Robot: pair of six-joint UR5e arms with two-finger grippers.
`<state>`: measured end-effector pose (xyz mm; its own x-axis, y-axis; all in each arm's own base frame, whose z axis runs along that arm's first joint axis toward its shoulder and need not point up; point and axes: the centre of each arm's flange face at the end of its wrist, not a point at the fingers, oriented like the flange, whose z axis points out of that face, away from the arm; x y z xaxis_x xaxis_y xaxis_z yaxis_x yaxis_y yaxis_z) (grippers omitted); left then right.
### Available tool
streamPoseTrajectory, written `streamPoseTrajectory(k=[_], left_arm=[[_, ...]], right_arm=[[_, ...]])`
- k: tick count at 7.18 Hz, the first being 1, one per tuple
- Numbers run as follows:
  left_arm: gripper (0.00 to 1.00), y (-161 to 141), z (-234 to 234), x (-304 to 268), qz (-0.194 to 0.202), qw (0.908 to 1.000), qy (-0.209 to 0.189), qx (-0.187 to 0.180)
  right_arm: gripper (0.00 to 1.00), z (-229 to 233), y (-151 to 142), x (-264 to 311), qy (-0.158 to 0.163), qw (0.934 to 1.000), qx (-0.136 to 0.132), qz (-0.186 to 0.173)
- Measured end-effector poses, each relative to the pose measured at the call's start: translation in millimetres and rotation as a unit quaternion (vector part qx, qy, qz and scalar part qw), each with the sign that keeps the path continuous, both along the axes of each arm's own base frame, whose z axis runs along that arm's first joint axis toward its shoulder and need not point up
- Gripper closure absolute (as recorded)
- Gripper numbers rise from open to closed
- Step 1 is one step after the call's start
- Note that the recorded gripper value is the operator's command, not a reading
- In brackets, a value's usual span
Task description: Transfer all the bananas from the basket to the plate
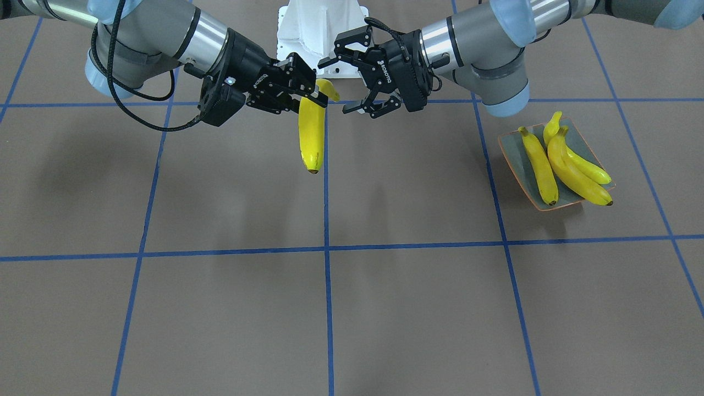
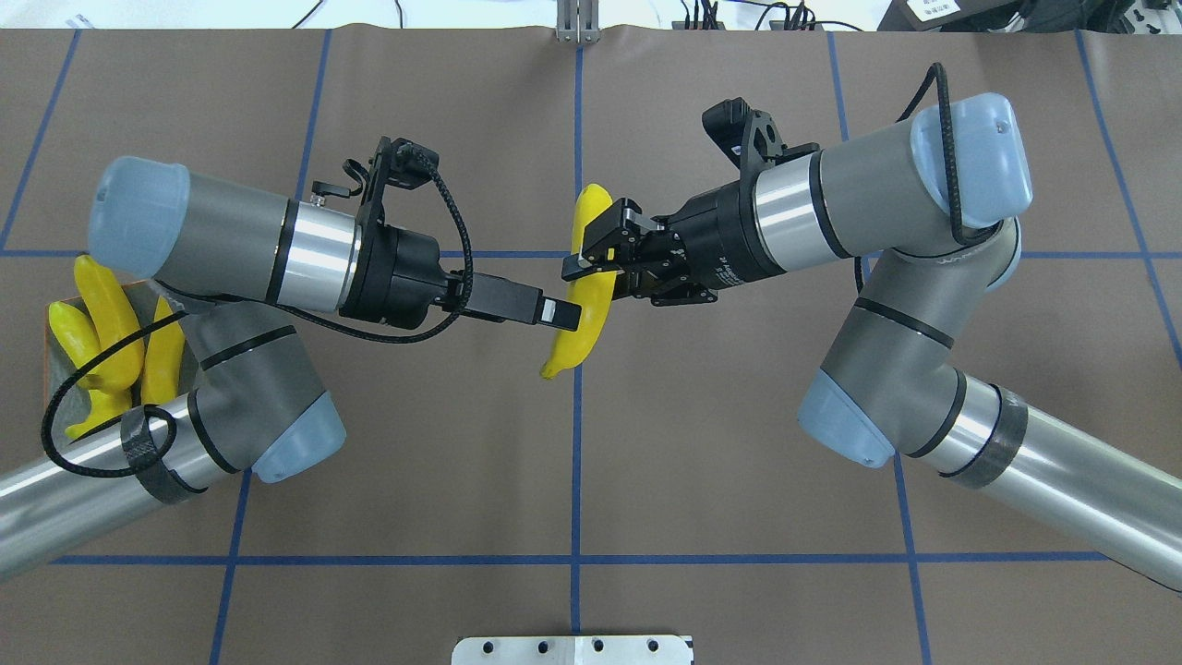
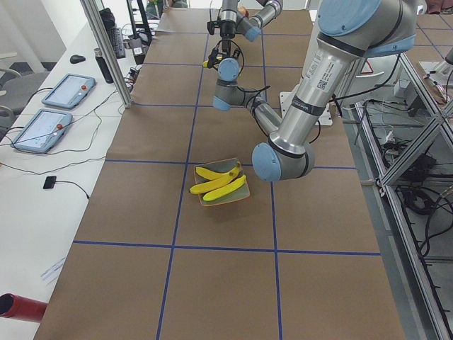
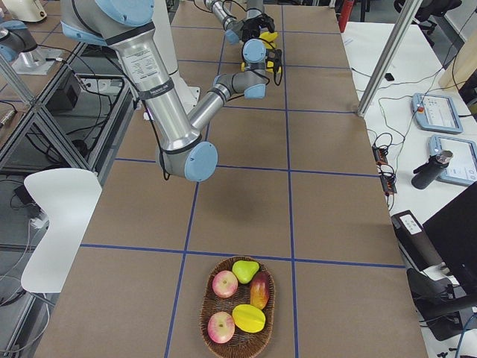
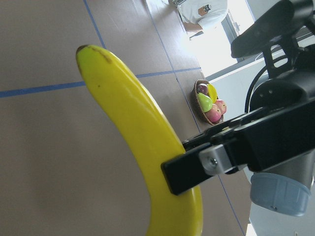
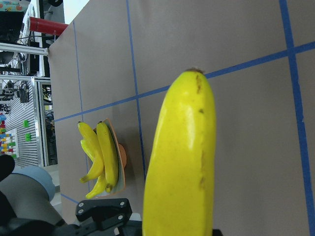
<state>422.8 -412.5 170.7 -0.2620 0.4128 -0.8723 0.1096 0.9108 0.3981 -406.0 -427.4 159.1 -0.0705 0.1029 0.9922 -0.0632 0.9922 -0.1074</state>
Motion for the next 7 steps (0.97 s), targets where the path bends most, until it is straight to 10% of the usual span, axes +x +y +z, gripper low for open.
streamPoseTrajectory(k=[5,7], left_arm=[[0.14,5.9,-2.6,6.2,0.006,1.0,0.002,0.0],[0.55,8.8,-3.3,8.1,0.009,1.0,0.003,-0.001]], right_arm=[[1.0,-7.7,3.8,-2.0,-0.006,1.0,-0.005,-0.005],[1.0,-9.3,4.2,-2.1,-0.007,0.9999,-0.005,-0.005]])
